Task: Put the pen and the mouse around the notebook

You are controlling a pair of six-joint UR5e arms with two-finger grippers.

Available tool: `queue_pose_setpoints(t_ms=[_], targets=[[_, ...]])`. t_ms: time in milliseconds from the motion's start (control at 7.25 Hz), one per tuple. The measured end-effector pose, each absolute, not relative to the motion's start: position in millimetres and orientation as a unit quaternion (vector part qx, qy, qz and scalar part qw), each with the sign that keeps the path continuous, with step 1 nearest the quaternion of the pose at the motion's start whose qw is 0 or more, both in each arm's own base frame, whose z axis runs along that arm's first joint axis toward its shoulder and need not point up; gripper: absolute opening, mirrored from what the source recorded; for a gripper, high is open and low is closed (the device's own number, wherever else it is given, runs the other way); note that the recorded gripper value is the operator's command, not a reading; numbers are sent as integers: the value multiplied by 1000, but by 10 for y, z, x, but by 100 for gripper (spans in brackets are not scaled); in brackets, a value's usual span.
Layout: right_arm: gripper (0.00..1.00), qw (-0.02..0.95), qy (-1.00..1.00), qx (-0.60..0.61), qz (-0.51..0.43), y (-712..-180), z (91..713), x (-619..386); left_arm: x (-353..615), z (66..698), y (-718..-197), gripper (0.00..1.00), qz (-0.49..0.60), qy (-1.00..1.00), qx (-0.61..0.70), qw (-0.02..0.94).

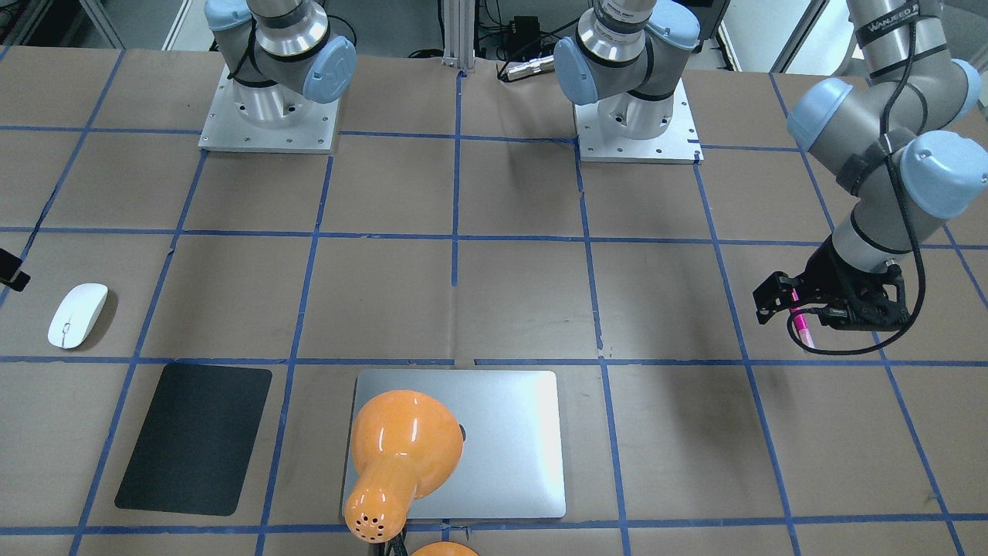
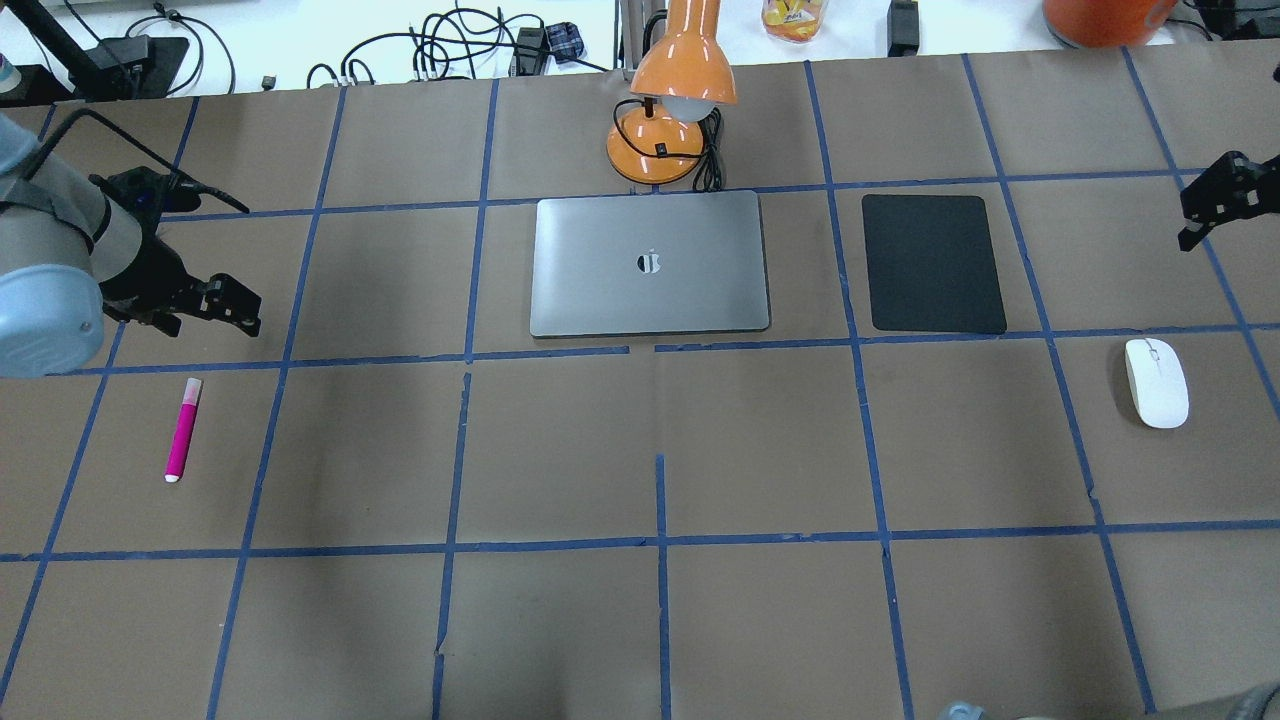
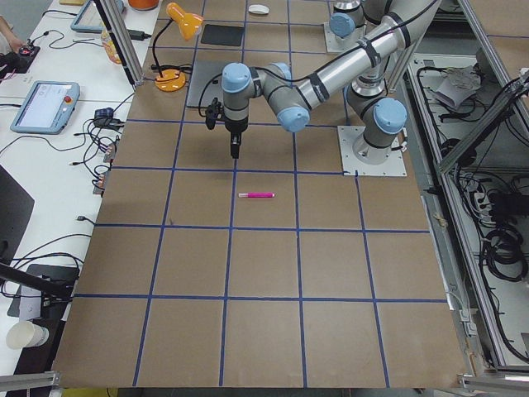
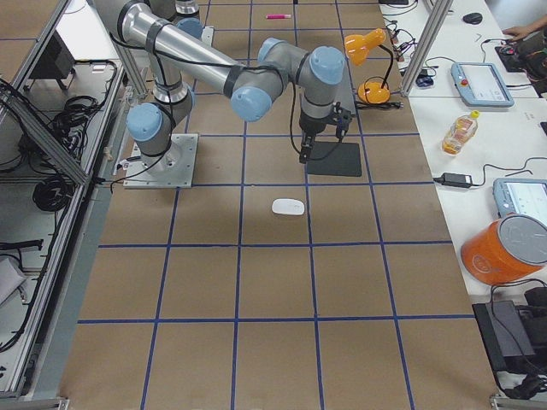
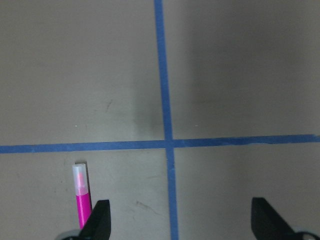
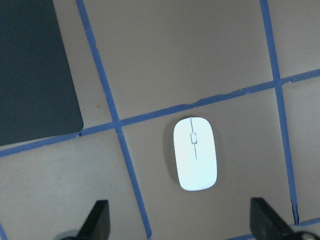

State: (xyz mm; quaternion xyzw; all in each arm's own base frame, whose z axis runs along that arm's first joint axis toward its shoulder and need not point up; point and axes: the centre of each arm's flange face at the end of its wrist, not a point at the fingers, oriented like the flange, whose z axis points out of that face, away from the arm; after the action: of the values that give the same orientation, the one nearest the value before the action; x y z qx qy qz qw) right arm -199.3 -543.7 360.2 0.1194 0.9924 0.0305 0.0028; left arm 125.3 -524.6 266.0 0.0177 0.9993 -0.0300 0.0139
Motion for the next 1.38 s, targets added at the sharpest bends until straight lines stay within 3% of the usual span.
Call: queue_pose_setpoints(t_ms=[552,690,966,1379], targets=[[100,-8,997,81,14,-5412,2692,-2153,1805,1852,-5080,97,-20,999,19,22],[100,-8,997,72,16,-5382,2529,-2140,1838,1767,-5092,79,-21,999,18,25],[100,0,997,66,31,-5330,2258,-2147,1857,1678,-5102,5,-19,999,17,26],[100,14,996,66,54,-5235,1962,-2252,1861,1674,-5102,0,-19,999,15,26]])
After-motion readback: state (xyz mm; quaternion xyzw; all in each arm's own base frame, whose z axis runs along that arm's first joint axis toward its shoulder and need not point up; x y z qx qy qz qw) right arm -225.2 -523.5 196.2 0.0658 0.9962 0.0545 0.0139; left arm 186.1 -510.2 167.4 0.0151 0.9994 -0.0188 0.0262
